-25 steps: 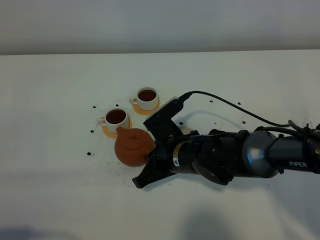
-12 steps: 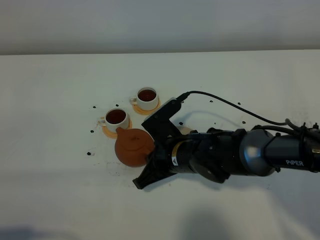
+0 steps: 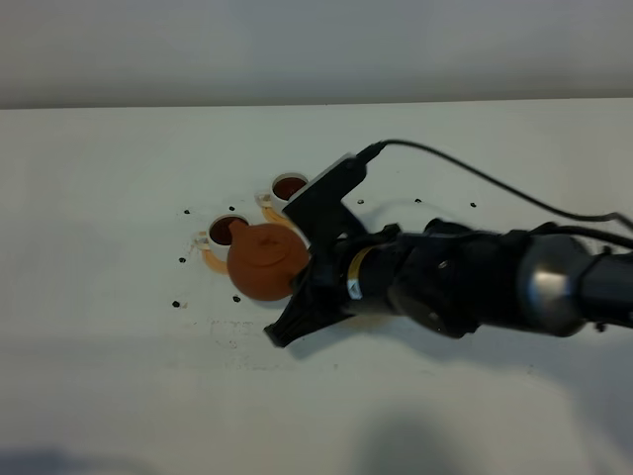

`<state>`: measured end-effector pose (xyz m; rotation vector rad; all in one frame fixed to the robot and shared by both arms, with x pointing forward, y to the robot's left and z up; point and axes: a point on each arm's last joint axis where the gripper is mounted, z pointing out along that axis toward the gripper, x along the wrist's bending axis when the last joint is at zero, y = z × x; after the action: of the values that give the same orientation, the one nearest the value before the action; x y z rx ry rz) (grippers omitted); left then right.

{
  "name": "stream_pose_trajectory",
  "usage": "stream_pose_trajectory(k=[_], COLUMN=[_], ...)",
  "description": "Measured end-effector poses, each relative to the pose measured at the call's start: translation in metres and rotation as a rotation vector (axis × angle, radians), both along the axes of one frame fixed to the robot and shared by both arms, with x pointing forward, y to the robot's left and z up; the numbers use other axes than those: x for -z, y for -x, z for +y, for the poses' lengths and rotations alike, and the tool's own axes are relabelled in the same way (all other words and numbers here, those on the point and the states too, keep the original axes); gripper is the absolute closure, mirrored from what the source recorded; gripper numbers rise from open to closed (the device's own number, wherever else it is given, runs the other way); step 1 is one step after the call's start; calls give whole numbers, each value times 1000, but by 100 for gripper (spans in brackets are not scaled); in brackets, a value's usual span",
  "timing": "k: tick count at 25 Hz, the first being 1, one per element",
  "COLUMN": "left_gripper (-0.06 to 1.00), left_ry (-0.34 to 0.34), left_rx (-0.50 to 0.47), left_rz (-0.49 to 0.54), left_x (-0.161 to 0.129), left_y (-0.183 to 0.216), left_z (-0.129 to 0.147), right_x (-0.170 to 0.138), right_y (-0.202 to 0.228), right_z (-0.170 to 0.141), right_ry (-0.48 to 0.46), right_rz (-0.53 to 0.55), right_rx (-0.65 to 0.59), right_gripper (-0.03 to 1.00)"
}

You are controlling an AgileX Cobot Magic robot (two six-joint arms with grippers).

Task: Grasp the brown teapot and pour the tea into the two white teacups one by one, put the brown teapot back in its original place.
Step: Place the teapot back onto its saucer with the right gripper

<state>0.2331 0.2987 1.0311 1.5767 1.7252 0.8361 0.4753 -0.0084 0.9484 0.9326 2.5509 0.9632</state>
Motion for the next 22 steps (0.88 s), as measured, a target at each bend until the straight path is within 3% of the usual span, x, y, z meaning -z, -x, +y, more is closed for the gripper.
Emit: stream_pose_trajectory(k=[5, 22], left_gripper=[41, 41], left_ry=[1, 1], left_rx=[-1, -1], left_rz=[0, 0], left_x=[0, 0], left_y=[0, 0], left_z=[0, 0], right_x=[-13, 8], right_y=[-4, -8], right_z=[-21, -58], right_ry=[15, 32], right_rz=[1, 43], right_rx=[47, 134], right_gripper=[87, 87])
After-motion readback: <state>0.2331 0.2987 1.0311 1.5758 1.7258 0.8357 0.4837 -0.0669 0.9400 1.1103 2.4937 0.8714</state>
